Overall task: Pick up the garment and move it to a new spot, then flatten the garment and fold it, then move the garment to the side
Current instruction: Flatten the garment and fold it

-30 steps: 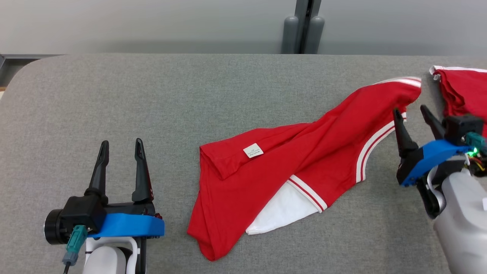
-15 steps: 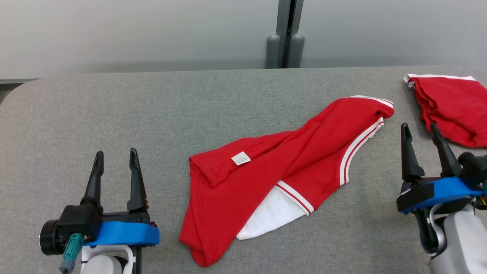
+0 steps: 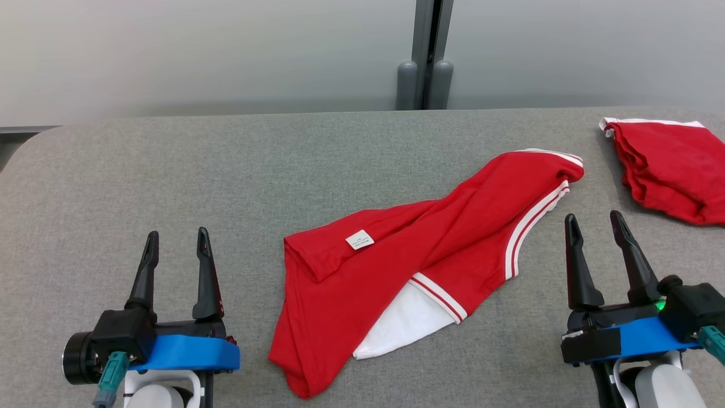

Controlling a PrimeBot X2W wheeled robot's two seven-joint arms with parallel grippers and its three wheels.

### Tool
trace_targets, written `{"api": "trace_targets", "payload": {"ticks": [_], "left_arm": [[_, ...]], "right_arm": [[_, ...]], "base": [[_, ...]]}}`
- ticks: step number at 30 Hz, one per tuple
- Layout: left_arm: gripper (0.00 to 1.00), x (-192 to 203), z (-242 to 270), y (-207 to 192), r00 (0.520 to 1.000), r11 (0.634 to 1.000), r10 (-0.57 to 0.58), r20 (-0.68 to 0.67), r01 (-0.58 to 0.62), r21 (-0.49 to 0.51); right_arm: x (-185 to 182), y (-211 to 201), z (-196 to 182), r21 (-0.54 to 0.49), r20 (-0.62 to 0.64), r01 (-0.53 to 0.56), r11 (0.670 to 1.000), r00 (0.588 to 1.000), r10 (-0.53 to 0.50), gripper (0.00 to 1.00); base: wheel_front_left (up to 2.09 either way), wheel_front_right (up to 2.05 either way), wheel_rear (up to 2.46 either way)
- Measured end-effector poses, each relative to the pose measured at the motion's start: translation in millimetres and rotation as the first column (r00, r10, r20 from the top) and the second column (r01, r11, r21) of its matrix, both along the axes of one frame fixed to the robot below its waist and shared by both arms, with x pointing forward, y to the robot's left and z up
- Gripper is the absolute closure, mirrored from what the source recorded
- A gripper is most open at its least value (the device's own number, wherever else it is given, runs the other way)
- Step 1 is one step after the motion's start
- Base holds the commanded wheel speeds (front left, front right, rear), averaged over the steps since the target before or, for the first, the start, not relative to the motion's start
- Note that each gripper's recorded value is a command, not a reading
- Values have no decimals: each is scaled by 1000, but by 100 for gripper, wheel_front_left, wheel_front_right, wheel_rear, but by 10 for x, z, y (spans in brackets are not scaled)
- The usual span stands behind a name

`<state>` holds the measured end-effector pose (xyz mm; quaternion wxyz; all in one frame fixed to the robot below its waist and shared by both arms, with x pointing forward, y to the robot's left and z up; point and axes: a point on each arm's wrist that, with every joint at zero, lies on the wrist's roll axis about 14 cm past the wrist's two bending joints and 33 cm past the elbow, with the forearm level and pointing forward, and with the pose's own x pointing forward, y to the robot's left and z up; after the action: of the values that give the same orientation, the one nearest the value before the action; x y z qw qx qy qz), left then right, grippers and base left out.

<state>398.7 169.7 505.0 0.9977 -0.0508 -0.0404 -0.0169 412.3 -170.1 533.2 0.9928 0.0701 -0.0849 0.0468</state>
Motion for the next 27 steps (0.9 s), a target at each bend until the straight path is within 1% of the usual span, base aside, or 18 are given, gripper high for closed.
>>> {"api": "trace_targets", "payload": {"ticks": [5, 10, 13, 20, 27], "left_arm": [[0, 22, -44, -83, 999, 1000, -31, -12, 31, 4], [0, 151, -32, -320, 994, 994, -110, -6, 110, 7], [0, 213, -108, -484, 986, 987, -163, -28, 163, 1], [0, 260, -575, -756, 953, 968, -250, -169, 249, -28], [0, 179, -1073, -913, 895, 949, -309, -321, 314, -37]], "right_arm": [[-7, -2, -30, -4, -8, 2, 1000, 1000, -2, 0], [6, -21, -82, -4, -22, 8, 1000, 1000, -8, 0], [2, -40, -133, 0, -37, 14, 1000, 999, -14, 0], [3, -130, -252, 16, -72, 40, 999, 997, -39, 0], [14, -229, -318, 16, -91, 68, 998, 994, -67, 0]], "base": [[0, 0, 0], [0, 0, 0], [0, 0, 0], [0, 0, 0], [0, 0, 0]]}}
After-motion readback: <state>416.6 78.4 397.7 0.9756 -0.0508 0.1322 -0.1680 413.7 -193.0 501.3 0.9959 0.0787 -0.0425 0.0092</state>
